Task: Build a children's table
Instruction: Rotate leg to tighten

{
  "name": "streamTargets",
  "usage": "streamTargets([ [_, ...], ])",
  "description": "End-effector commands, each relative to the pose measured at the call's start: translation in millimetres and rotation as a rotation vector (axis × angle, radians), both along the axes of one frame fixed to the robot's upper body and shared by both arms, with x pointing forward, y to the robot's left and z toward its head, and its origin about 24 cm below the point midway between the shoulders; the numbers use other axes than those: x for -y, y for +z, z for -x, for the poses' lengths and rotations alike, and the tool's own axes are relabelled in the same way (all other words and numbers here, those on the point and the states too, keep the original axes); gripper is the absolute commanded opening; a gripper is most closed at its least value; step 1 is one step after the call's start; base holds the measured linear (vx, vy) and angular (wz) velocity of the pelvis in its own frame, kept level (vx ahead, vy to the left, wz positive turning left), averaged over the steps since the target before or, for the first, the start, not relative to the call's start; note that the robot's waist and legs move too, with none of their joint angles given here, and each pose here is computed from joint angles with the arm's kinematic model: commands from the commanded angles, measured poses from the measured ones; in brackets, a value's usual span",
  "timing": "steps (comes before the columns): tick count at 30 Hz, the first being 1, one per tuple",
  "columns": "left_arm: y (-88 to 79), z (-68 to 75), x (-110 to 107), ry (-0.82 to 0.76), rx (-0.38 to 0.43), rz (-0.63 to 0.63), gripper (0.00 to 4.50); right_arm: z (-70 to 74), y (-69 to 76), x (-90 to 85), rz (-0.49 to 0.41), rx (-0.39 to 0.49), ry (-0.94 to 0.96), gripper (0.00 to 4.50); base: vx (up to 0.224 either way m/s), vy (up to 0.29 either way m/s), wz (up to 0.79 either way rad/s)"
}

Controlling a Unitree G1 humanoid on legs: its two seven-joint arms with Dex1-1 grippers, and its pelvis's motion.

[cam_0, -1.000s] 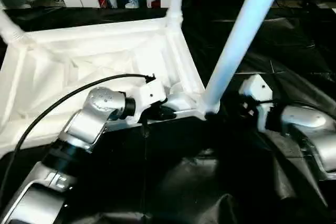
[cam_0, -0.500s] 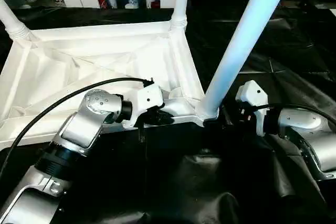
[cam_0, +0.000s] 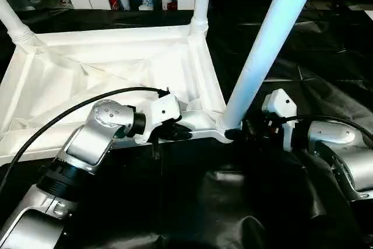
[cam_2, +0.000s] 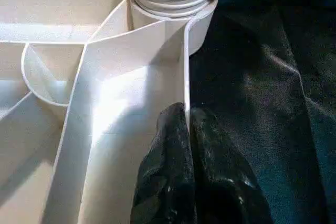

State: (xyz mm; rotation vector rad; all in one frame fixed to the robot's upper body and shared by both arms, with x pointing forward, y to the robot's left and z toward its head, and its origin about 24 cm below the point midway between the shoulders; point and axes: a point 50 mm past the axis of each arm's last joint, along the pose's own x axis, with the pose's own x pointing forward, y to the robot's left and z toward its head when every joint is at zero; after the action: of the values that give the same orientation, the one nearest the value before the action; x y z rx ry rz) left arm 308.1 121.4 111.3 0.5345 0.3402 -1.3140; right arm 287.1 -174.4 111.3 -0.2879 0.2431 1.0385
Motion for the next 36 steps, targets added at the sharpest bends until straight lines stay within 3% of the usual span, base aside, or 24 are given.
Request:
streamTargets([
  [1,-7.3,6.1,2.7,-0.033,-0.033,-0.019,0.00,1.5,-2.7,-1.9,-0.010,-0.013,0.021,2.51,0.000,0.000,0.00],
  [6,-7.6,6.3,2.0,-0.032,-0.035,-0.021,0.00,2.9,-5.7,-3.6,-0.010,-0.019,0.032,2.51,0.000,0.000,0.00],
  [8,-7.6,6.3,1.8,-0.032,-0.035,-0.022,0.00,2.9,-5.3,-4.2,-0.015,-0.019,0.031,3.07,0.000,0.000,0.00],
  [13,-7.5,5.5,1.5,-0.031,-0.034,-0.025,0.00,1.2,-4.6,-5.4,-0.012,0.014,0.015,3.48,0.000,0.000,0.00],
  [24,-7.5,5.1,1.0,-0.028,-0.032,-0.026,0.00,0.9,-5.2,-5.5,-0.029,-0.007,0.025,3.48,0.000,0.000,0.00],
  [25,-7.5,5.1,0.9,-0.027,-0.033,-0.026,0.00,0.8,-4.9,-5.6,-0.035,-0.008,0.026,3.15,0.000,0.000,0.00],
  [36,-7.8,4.9,0.7,-0.028,-0.036,-0.027,0.00,1.7,-5.0,-6.1,-0.049,-0.010,0.034,2.53,0.000,0.000,0.00],
])
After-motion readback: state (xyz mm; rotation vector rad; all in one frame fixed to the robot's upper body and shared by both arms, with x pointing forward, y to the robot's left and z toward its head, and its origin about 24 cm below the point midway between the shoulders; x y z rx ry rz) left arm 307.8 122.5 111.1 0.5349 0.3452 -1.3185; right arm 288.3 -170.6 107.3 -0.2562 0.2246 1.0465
